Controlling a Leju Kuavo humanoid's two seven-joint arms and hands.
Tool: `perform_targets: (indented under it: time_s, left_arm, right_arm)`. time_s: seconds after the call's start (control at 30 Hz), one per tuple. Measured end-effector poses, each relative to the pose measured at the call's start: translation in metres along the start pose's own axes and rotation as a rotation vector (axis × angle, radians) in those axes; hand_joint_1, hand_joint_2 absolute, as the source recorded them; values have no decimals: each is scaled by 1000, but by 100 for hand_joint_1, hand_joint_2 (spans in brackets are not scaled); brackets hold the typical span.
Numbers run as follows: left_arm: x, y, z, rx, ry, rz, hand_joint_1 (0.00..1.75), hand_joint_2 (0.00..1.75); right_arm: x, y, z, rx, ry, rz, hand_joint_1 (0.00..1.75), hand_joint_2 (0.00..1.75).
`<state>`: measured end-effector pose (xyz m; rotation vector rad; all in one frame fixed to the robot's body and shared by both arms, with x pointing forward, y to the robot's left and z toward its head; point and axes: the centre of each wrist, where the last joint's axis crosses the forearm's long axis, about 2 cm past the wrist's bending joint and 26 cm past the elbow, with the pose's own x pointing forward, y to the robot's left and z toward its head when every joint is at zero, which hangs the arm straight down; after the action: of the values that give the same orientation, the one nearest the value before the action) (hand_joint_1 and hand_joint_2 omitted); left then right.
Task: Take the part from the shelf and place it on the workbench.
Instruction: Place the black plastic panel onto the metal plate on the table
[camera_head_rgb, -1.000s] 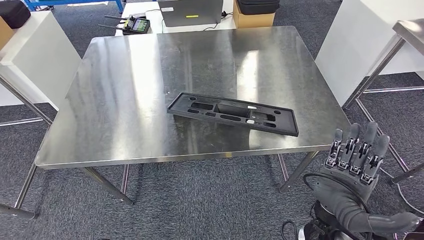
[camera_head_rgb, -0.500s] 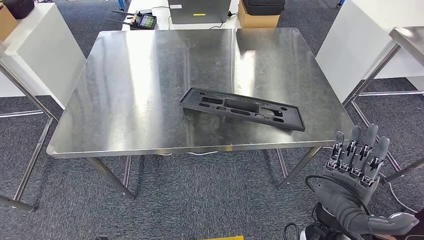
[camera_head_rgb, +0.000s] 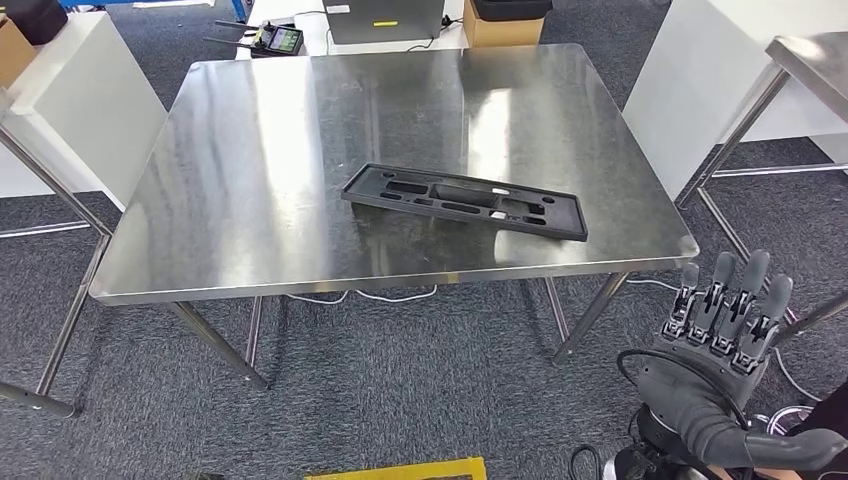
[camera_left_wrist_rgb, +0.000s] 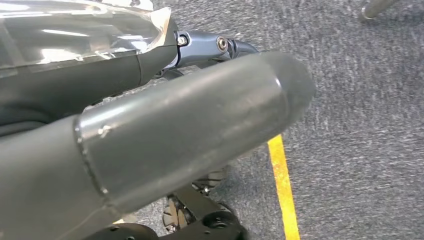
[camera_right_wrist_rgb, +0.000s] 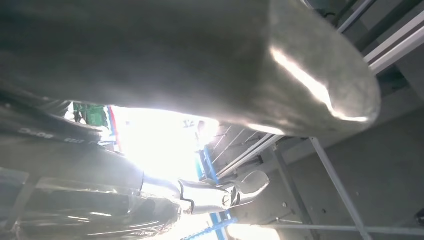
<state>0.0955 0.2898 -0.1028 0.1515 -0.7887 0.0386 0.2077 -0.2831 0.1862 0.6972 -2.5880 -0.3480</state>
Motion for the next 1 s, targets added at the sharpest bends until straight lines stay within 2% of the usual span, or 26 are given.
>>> perform_targets:
  time_s: [1.0]
  left_arm:
    - [3,-1,-2,-2,-12,0,0,0]
  right_arm:
    - [2,-7,1,-34,-15,1,0,0]
